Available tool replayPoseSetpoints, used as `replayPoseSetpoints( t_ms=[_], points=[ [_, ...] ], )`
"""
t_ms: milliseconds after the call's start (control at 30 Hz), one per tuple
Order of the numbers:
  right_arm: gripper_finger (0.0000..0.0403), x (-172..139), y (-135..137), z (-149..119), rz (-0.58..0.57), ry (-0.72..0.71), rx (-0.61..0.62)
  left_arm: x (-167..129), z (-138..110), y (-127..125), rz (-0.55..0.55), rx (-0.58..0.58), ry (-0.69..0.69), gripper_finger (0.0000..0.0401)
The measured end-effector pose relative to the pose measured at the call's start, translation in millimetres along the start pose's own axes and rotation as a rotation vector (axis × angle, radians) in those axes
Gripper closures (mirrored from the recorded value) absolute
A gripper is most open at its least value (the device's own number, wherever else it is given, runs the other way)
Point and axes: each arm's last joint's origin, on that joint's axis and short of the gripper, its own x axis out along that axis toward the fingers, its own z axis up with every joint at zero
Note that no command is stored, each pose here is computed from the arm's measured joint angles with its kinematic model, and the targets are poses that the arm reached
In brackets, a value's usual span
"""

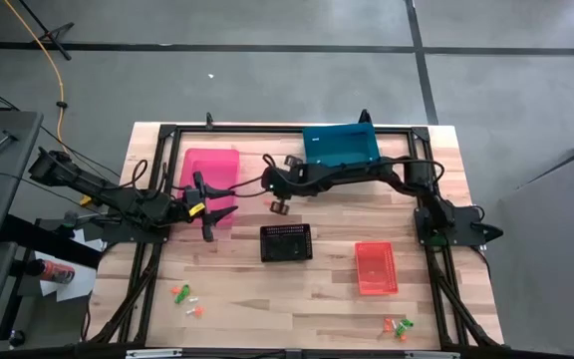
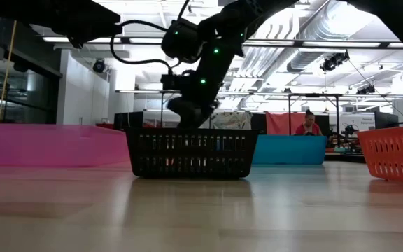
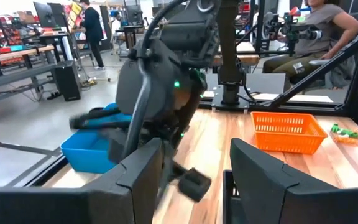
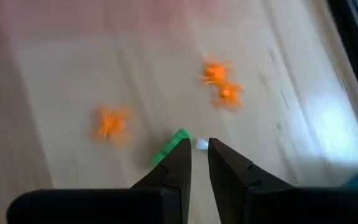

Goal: Sort Halloween decoration
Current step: Put the white bone toy into the blue bin

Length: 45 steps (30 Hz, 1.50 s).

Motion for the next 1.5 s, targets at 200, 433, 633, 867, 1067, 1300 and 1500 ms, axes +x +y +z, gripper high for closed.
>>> replayPoseSetpoints(
  t_ms=[200, 433, 633, 867, 1067, 1300, 1500],
  points=[
    [0.0352, 3, -21, -13, 0.063, 0.144, -0.382, 0, 1, 0, 0.001, 0.045, -0.005, 0.0227],
    [0.0352, 9, -39, -14, 0.124, 0.123, -0.423, 0, 1, 1, 0.028, 0.048, -0.005, 0.0227],
    [0.0352, 9, -36, 2, 0.142, -0.035, -0.317, 1, 2, 3, 0.054, 0.038, -0.017, 0.0227],
    [0.0307, 11, -39, 0, 0.172, -0.015, -0.189, 1, 1, 3, 0.056, 0.034, -0.011, 0.0227],
    [0.0261, 19, -45, 0, 0.181, -0.014, 0.137, 1, 1, 3, 0.055, 0.035, -0.010, 0.0227],
    [0.0258, 30, -58, 1, 0.063, -0.030, 0.532, 1, 2, 3, 0.056, 0.029, -0.017, 0.0227],
    [0.0258, 25, -42, 4, -0.017, -0.060, 0.856, 1, 2, 3, 0.055, 0.030, -0.016, 0.0227]
  ],
)
